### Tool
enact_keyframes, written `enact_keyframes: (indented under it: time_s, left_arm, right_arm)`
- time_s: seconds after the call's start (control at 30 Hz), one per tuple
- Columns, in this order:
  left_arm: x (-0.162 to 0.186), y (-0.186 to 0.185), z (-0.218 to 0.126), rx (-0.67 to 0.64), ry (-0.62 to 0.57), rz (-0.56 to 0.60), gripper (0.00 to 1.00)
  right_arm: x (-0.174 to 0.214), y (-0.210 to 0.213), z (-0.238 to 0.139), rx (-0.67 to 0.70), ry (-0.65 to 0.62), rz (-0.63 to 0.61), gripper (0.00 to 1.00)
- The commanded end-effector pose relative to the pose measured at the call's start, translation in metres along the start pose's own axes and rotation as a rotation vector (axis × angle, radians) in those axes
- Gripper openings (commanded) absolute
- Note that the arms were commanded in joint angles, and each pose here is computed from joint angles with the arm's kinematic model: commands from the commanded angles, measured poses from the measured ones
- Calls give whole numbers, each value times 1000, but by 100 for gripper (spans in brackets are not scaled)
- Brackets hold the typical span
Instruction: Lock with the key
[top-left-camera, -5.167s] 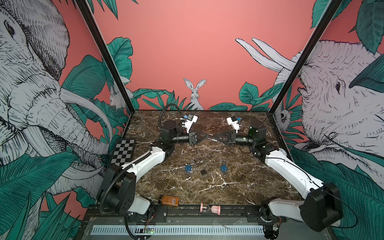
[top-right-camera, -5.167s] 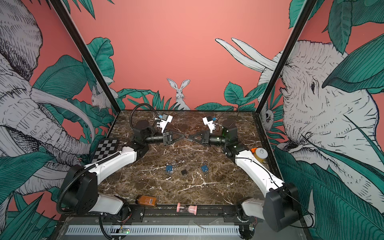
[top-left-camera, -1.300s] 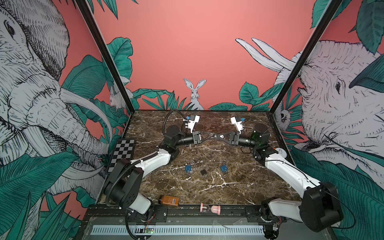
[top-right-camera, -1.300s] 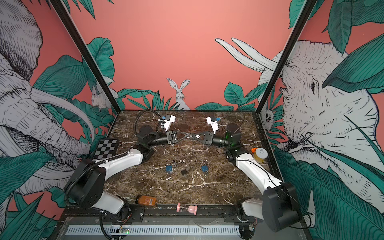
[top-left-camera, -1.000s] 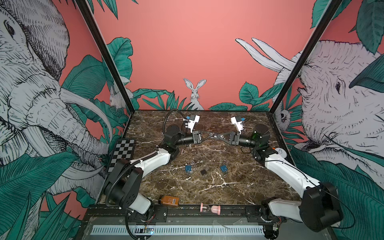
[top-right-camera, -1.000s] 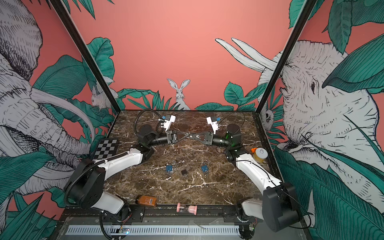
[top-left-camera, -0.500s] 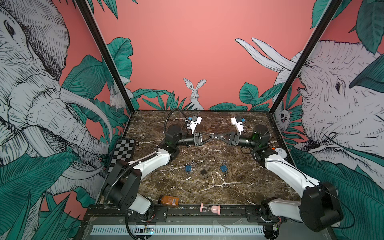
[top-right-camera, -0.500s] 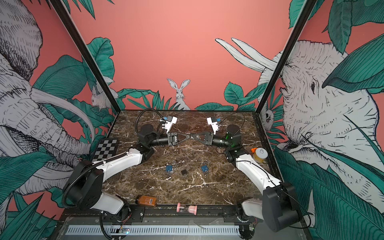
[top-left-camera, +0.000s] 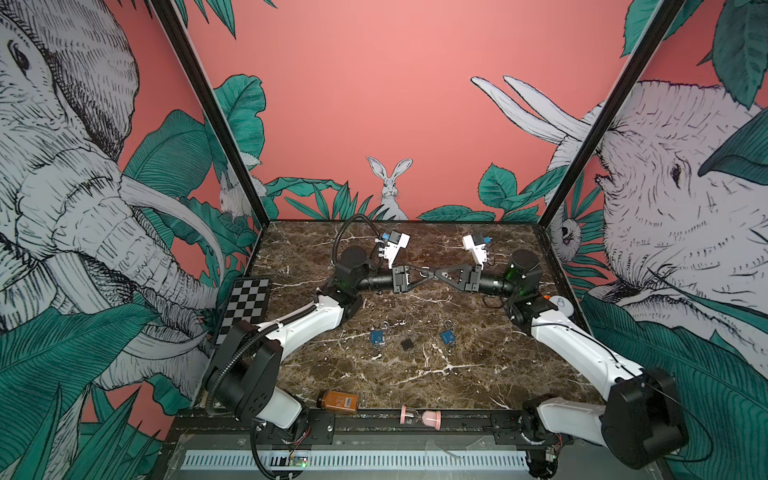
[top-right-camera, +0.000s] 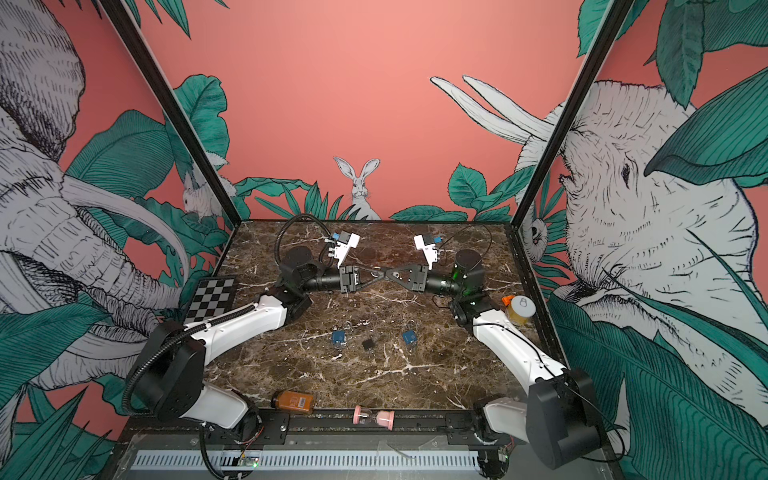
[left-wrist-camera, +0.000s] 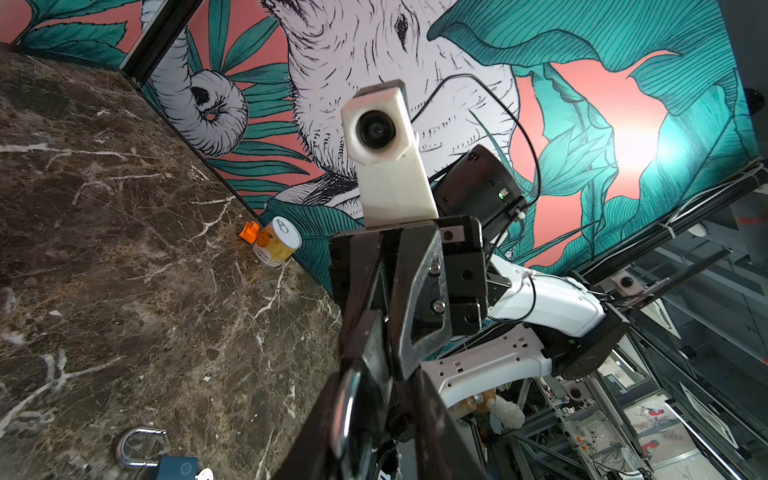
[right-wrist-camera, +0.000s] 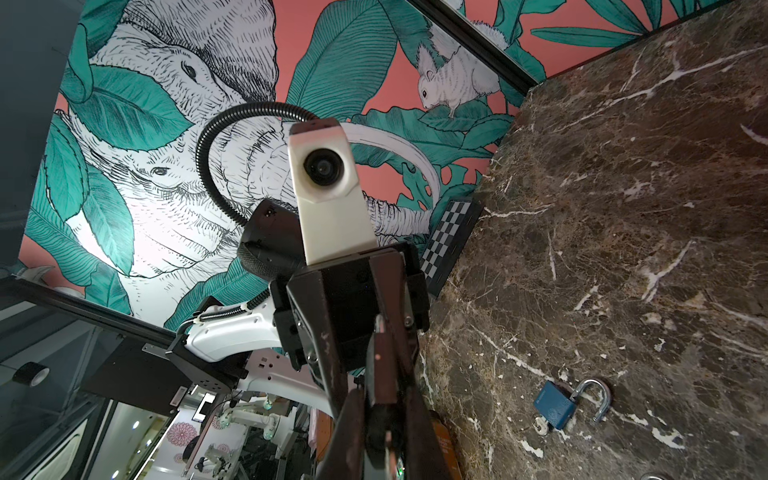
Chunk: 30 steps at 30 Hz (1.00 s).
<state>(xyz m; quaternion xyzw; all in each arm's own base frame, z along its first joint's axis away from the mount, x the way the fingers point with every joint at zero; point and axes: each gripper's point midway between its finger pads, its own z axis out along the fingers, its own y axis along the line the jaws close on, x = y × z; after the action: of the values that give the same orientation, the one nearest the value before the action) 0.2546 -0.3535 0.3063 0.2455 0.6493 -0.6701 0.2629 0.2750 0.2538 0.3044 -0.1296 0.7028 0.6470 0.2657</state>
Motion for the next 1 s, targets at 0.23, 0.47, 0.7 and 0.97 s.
enact_keyframes:
  time_s: [0.23,0.47,0.7,0.97]
  left_arm:
    - [-8,-23,3,50,1,71,22]
    - [-8,-25,6,71,3,67,16]
    - [-8,-15,-4,-11,-75,152,0]
    - [-10,-36,-11,55,-66,202,0]
  right_arm:
    - [4,10,3,-32,17,-58,0]
    - [13,9,5,-28,52,-75,0]
    - [8,3,-5,78,-4,-149,17]
    - [-3,3,-27,179,-99,-255,43]
